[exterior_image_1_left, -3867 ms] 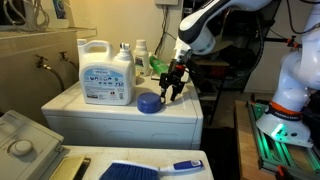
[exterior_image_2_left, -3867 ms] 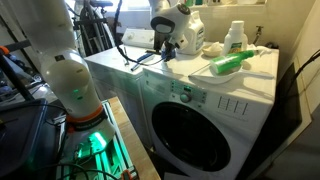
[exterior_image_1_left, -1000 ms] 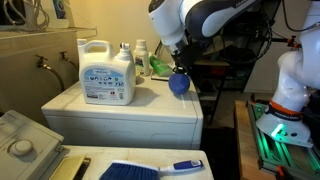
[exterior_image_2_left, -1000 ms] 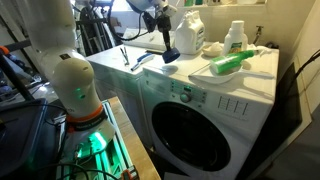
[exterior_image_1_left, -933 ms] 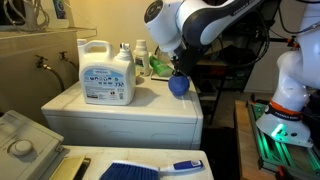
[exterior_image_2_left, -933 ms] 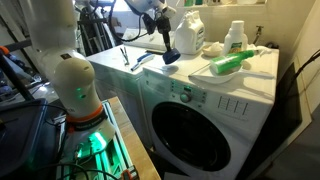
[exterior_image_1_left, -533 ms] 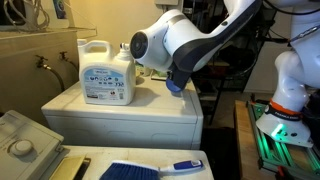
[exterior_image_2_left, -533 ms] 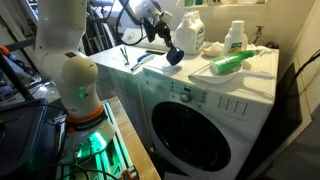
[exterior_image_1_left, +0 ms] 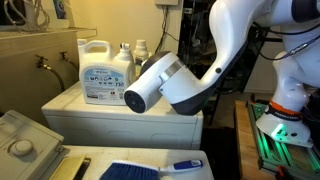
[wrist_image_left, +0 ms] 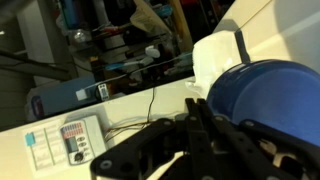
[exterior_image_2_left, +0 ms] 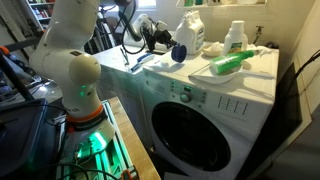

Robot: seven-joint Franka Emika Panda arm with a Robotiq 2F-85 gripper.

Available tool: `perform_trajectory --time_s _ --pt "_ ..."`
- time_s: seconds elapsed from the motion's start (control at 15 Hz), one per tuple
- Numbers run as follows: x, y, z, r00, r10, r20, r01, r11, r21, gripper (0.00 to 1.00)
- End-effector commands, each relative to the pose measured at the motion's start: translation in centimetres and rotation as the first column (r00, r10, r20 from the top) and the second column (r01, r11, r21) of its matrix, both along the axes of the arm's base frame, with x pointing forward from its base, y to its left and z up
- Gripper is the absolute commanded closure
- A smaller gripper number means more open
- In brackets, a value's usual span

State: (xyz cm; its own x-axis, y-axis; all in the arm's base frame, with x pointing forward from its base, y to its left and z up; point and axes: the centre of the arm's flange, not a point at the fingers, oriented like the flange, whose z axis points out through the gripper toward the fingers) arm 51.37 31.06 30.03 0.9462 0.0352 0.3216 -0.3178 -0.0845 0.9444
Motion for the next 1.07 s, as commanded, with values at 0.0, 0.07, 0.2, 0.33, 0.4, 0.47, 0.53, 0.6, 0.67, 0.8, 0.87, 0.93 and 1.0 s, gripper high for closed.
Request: perform_trajectory --time_s 0.0,0.07,0.2,0.33,0.4,0.47,0.53,0.6,0.67,0.8,0.87,0.93,1.0 --pt "1.1 2.5 -1.7 0.995 0.097 -0.018 -0.098 0.979 -0.177 0.98" --pt "1.0 3.1 -2.3 0.992 0.125 -0.031 -0.129 0.966 -0.223 0.98" --pt "0.6 3.9 -3.8 0.982 0.162 -0.095 -0.184 0.937 -0.298 0.97" --pt "0.3 4.5 -4.8 0.971 0.177 -0.161 -0.224 0.909 -0.350 0.98" --pt "0.2 4.9 -5.4 0.967 0.180 -0.180 -0.235 0.900 -0.367 0.98" --pt "0.2 5.1 -5.7 0.962 0.186 -0.201 -0.252 0.890 -0.379 0.97" --pt "0.1 5.4 -6.2 0.958 0.189 -0.215 -0.262 0.881 -0.394 0.98" --pt "0.0 5.5 -6.7 0.953 0.194 -0.231 -0.275 0.873 -0.403 0.98" --pt "-0.1 5.7 -7.2 0.950 0.191 -0.248 -0.281 0.869 -0.408 0.97" --pt "-0.3 6.0 -8.1 0.942 0.176 -0.287 -0.285 0.869 -0.405 0.93" --pt "-0.4 6.1 -8.3 0.936 0.169 -0.308 -0.288 0.871 -0.398 0.92" --pt "-0.4 6.3 -8.6 0.933 0.163 -0.321 -0.288 0.873 -0.394 0.95" --pt "-0.4 6.4 -8.5 0.932 0.154 -0.329 -0.285 0.872 -0.397 0.98"
